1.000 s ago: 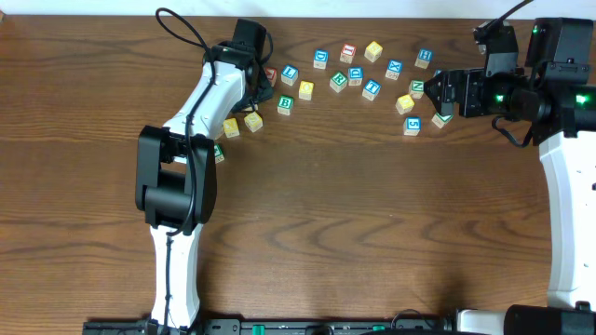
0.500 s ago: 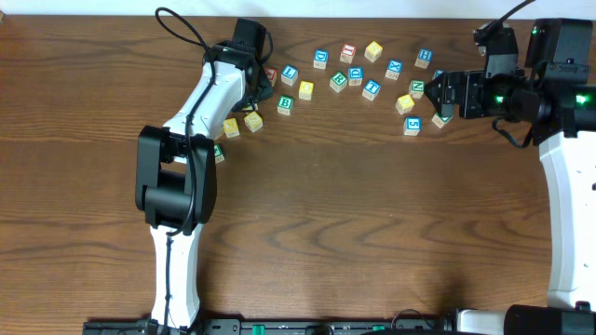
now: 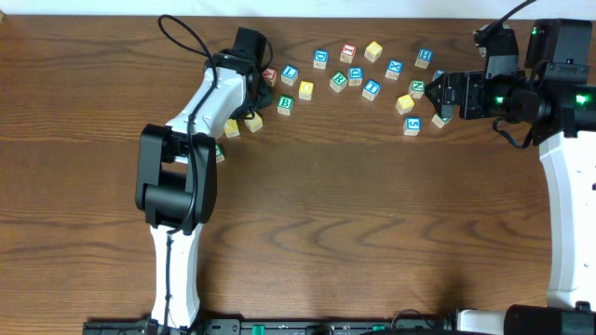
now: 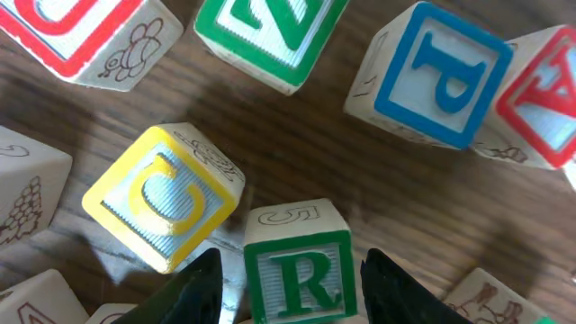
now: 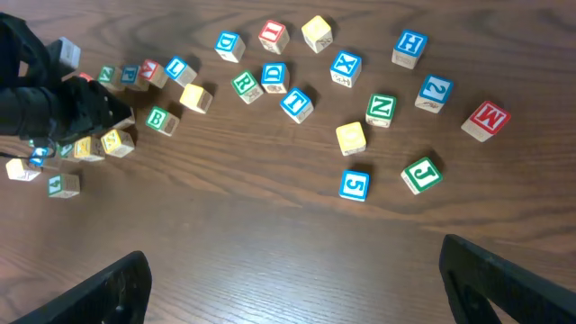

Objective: Spell out ROBOT
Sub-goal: 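Close the left gripper on the green R block, then lift the green R block and carry it toward the table center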

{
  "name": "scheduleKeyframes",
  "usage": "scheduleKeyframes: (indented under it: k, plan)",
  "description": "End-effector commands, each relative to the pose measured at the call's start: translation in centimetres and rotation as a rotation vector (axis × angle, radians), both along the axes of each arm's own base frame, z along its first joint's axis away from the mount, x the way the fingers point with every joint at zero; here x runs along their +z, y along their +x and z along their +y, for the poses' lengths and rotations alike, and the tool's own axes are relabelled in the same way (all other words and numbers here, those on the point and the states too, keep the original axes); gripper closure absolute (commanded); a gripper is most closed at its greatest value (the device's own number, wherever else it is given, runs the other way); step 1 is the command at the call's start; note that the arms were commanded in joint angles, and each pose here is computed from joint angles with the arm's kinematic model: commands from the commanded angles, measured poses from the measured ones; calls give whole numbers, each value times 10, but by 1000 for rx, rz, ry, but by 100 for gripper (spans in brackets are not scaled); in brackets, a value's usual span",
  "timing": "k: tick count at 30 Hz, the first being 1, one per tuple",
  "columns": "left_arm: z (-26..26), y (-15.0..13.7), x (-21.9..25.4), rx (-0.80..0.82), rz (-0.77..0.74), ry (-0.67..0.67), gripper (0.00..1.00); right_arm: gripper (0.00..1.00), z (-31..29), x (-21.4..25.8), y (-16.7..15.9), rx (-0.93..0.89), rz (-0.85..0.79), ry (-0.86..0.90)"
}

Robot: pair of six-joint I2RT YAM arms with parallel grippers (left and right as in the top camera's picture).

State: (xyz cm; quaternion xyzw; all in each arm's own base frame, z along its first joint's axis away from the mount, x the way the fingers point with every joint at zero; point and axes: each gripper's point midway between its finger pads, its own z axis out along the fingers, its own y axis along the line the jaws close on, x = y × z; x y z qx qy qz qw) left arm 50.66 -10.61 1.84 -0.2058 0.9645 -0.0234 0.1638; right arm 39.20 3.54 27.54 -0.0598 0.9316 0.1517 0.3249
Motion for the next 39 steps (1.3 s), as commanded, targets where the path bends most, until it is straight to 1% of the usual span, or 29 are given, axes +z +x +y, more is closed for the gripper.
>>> scheduleKeyframes:
  k: [1,12,15,18,24,27,33,35,37,39]
  plan:
    - [3,1,-10,10,3,19,50,3,1,-1,0,13,-1,-8]
    - [2,3,-12,8,-13,15,64,2,1,-1,0,11,0,-11]
    - [2,4,-12,5,-13,17,66,3,1,-1,0,11,0,-11]
    - [2,4,-9,-18,-18,23,69,2,1,-1,0,11,-1,-12]
    - [1,7,11,-79,-52,38,71,2,1,-1,0,11,-1,-12]
    - [0,9,29,-108,-85,43,71,2,1,-1,0,11,-1,-12]
    - [0,8,86,-172,-174,54,71,2,1,-1,0,11,-1,-11]
    - [-1,-1,118,-203,-210,58,71,2,1,-1,0,11,-1,-12]
    - [-6,-25,151,-244,-208,64,71,2,1,-1,0,11,0,-12]
    - [-11,-41,157,-264,-182,64,71,3,1,-1,0,11,0,-12]
